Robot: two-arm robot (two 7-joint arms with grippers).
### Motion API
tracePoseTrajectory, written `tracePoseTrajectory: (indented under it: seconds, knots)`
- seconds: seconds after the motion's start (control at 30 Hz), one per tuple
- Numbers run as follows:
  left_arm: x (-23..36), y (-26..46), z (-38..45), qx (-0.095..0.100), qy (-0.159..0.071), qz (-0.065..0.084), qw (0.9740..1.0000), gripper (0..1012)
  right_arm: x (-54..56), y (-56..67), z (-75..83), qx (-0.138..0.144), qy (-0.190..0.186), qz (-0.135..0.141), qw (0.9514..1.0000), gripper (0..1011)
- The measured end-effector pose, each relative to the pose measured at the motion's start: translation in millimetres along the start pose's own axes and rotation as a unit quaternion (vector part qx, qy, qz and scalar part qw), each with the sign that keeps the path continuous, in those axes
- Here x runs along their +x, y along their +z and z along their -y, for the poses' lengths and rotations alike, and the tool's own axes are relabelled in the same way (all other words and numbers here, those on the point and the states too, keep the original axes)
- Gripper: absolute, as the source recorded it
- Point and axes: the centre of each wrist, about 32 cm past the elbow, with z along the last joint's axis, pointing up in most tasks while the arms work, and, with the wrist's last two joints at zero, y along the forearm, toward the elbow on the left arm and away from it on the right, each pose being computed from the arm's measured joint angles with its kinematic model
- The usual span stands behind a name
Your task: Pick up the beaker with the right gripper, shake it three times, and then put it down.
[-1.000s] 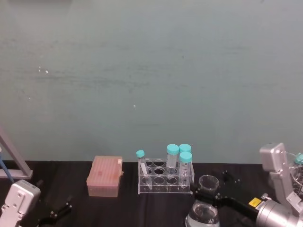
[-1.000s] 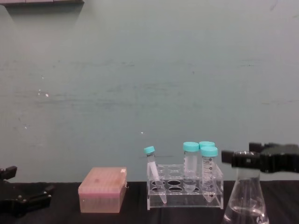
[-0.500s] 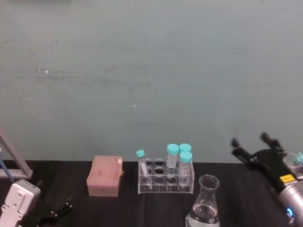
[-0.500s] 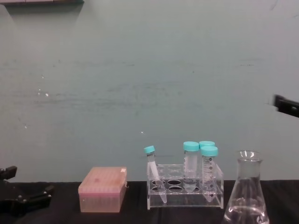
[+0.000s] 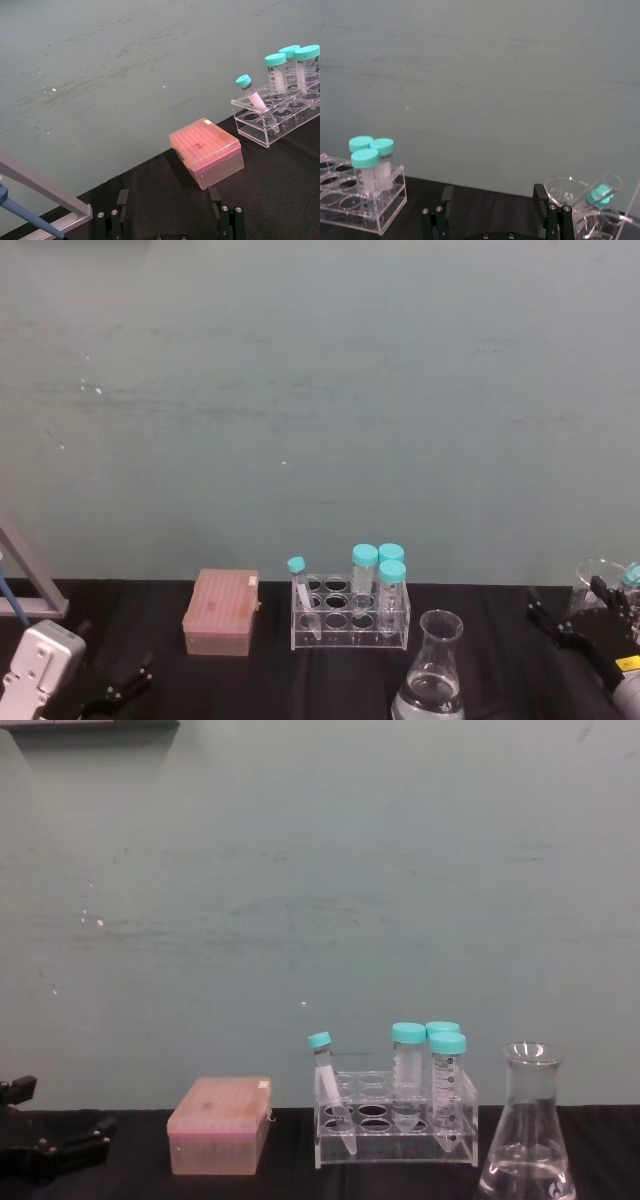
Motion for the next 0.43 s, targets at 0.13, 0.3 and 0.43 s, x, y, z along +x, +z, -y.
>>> tracePoseTrajectory:
  seconds: [0.13, 0.3, 0.43]
  knots:
    - [0.0, 0.0, 0.0, 0.000, 0.000, 0.000, 1.0000, 1000, 2.1, -3.2, 1.1, -0.007, 0.005, -0.003, 1.0000, 1003]
    - [0.0, 0.0, 0.0, 0.000, 0.000, 0.000, 1.0000, 1000, 1.8, -3.0, 1.0, -0.007, 0.006, -0.003, 1.0000, 1003]
    - [0.0, 0.0, 0.0, 0.000, 0.000, 0.000, 1.0000, 1000, 1.5, -2.7, 0.8, -0.006, 0.006, -0.003, 1.0000, 1003]
